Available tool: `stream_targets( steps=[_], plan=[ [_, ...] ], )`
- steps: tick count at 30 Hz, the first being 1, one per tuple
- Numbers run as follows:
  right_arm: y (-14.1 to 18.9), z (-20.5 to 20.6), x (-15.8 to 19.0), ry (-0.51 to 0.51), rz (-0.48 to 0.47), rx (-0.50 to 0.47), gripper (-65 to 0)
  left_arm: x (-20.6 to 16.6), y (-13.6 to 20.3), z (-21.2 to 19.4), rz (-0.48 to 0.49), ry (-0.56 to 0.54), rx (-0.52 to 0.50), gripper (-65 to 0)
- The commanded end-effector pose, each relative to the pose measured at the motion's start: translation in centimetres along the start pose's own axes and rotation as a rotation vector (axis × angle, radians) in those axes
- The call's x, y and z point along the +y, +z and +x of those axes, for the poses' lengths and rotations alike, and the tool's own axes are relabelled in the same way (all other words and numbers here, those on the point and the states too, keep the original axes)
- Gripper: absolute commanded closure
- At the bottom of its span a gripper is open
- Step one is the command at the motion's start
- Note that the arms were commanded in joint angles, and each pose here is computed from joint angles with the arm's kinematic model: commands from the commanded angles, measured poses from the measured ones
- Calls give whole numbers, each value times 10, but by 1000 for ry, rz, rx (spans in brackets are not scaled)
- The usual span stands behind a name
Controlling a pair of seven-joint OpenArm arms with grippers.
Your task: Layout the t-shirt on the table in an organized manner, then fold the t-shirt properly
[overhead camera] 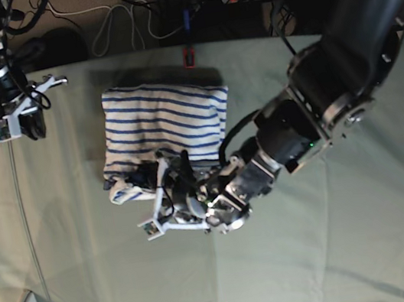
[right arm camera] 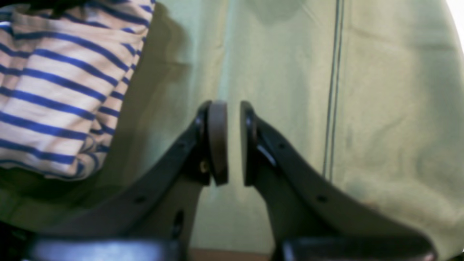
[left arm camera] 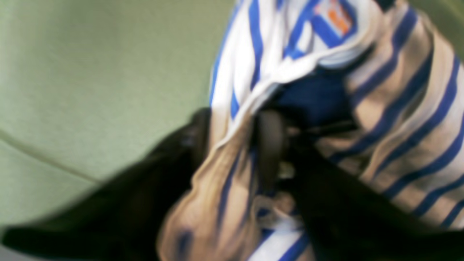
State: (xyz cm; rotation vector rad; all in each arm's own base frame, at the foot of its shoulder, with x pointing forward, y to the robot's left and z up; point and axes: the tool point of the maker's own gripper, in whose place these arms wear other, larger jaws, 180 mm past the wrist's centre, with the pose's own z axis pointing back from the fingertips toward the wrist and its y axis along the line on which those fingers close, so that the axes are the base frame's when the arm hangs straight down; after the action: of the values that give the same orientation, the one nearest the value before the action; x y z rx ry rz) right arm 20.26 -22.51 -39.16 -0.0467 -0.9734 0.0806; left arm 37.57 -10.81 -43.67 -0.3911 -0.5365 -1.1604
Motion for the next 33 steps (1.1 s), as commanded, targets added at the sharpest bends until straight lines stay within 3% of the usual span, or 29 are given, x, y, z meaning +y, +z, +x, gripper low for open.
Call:
stream_targets(
  steps=[1,4,10,18,22,24,25,27,30,31,33],
  plan=[
    [2,14,1,0,5,-53,-52,14,10,27,27,-14,-58,-348],
    [2,13,1,0,5,-51,-52,24,15,21,42,-5,-54,-452],
    [8,16,1,16,2,-57,-52,35,36,31,59,-33,-113,-451],
    [23,0,1,27,2,-7,-52,83,105,55,158,140,-300,-451],
    [38,-24,4,-29,-27,48,-51,100,149,27,229,195,-290,-446],
    [47,-35,-2,-60,-65,69,-49,103,172,-11,271,250,-237,-405],
    [52,-40,-8,-76,-91,83,-42,102,185,-30,297,276,-218,-354],
    [61,-49,-20,-90,-137,105,-3,97,209,-73,349,357,-188,-238],
    [74,-70,-25,-100,-155,162,0,82,249,-151,456,539,-153,-35],
    [76,-78,-22,-107,-146,184,0,77,261,-173,494,598,-147,0],
    [78,-93,-14,-127,-126,221,0,64,283,-223,563,717,-118,-5]
  ],
)
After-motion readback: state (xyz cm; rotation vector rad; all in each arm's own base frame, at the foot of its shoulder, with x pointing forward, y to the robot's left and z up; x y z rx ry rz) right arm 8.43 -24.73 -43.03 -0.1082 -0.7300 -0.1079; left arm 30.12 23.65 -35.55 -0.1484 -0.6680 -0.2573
